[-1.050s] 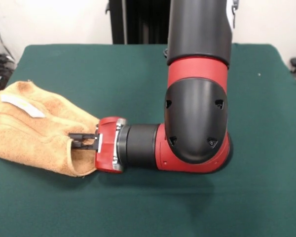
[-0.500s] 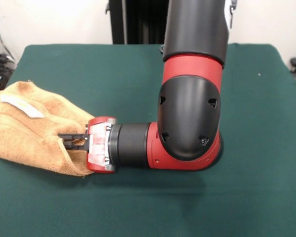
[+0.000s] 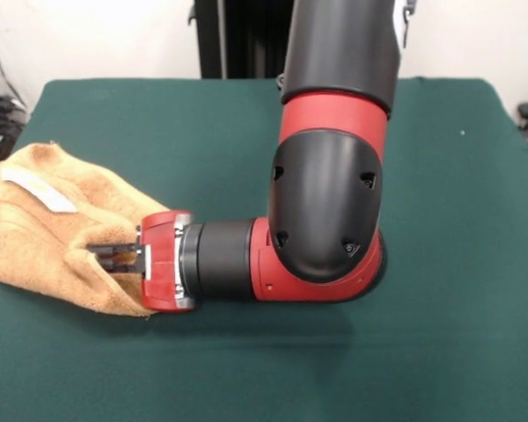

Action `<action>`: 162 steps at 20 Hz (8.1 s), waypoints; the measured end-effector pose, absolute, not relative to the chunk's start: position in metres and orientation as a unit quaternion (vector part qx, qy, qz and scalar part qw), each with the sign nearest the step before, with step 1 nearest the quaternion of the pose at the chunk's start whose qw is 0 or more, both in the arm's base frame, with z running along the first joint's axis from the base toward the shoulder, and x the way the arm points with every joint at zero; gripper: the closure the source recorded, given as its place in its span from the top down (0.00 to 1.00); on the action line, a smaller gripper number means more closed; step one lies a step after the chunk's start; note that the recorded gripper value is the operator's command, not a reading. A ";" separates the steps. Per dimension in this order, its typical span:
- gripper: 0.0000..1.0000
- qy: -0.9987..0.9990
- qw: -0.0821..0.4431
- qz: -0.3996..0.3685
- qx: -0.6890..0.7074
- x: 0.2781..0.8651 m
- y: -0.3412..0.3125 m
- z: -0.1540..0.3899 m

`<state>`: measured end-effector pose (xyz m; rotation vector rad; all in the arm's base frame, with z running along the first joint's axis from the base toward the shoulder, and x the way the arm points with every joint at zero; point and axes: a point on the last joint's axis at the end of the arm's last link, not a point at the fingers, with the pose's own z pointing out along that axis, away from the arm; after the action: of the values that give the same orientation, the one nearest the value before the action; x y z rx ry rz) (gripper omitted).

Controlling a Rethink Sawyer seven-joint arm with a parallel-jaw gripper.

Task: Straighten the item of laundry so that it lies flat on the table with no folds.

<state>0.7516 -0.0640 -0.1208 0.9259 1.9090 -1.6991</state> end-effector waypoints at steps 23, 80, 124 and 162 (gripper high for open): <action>0.00 0.767 0.088 -0.570 0.280 0.769 -0.101 -0.109; 0.00 0.854 0.009 -0.478 0.203 0.836 -0.133 -0.015; 0.00 0.883 0.083 -0.437 0.152 0.863 -0.202 -0.024; 1.00 0.891 0.075 -0.445 0.057 0.860 -0.228 -0.049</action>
<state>0.8596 -0.2277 -0.0493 0.1718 2.6713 -1.3335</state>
